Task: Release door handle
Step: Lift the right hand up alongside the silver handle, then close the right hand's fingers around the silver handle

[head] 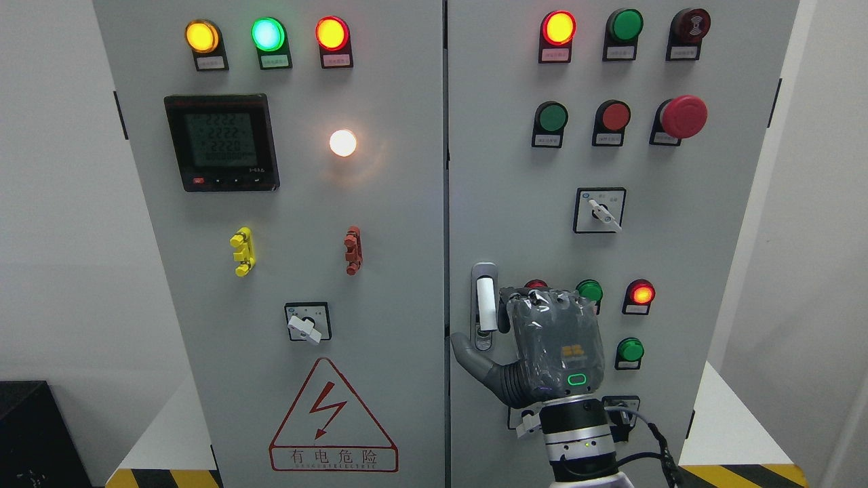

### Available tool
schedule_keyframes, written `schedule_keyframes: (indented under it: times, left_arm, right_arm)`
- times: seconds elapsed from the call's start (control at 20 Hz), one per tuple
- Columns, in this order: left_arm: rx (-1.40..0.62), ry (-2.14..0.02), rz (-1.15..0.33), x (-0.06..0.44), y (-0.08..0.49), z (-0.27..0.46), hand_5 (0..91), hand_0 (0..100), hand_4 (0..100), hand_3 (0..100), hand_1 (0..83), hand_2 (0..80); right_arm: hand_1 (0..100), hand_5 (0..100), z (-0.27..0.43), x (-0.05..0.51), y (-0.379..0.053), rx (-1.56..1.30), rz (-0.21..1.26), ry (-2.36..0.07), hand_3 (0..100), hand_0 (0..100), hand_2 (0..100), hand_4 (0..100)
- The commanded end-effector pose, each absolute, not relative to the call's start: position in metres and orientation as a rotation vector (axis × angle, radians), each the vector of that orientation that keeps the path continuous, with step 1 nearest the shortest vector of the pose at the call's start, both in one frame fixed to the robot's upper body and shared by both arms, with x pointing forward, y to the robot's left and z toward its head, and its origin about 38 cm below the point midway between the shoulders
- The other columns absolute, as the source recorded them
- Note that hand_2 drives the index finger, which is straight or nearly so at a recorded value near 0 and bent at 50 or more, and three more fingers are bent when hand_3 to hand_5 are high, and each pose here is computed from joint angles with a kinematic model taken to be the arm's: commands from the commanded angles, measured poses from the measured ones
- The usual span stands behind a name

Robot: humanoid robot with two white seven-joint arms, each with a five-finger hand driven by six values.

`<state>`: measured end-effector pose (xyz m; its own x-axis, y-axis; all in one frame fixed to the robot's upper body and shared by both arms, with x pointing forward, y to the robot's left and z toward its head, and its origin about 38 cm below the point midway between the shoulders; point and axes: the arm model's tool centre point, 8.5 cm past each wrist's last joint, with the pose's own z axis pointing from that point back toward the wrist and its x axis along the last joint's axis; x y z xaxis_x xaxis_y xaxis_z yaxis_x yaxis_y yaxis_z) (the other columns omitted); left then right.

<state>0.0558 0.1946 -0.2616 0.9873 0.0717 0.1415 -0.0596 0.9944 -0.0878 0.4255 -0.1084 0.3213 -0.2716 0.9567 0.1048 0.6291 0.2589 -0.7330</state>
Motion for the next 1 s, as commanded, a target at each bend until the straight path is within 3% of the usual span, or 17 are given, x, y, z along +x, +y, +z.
schedule_keyframes:
  times: [0.0, 0.95]
  left_arm:
    - [-0.084, -0.164, 0.044, 0.0626, 0.1942, -0.2613, 0.0, 0, 1, 9, 0.0, 2.2]
    - [-0.084, -0.164, 0.044, 0.0626, 0.1942, -0.2613, 0.0, 0, 1, 9, 0.0, 2.1]
  right_arm:
    - [40, 90, 0.3177, 0.4289, -0.1099, -1.431, 0.784, -1.971, 100, 11, 77, 97]
    - [41, 90, 0.3146, 0.427, -0.1177, -1.448, 0.739, -1.952, 100, 19, 78, 98]
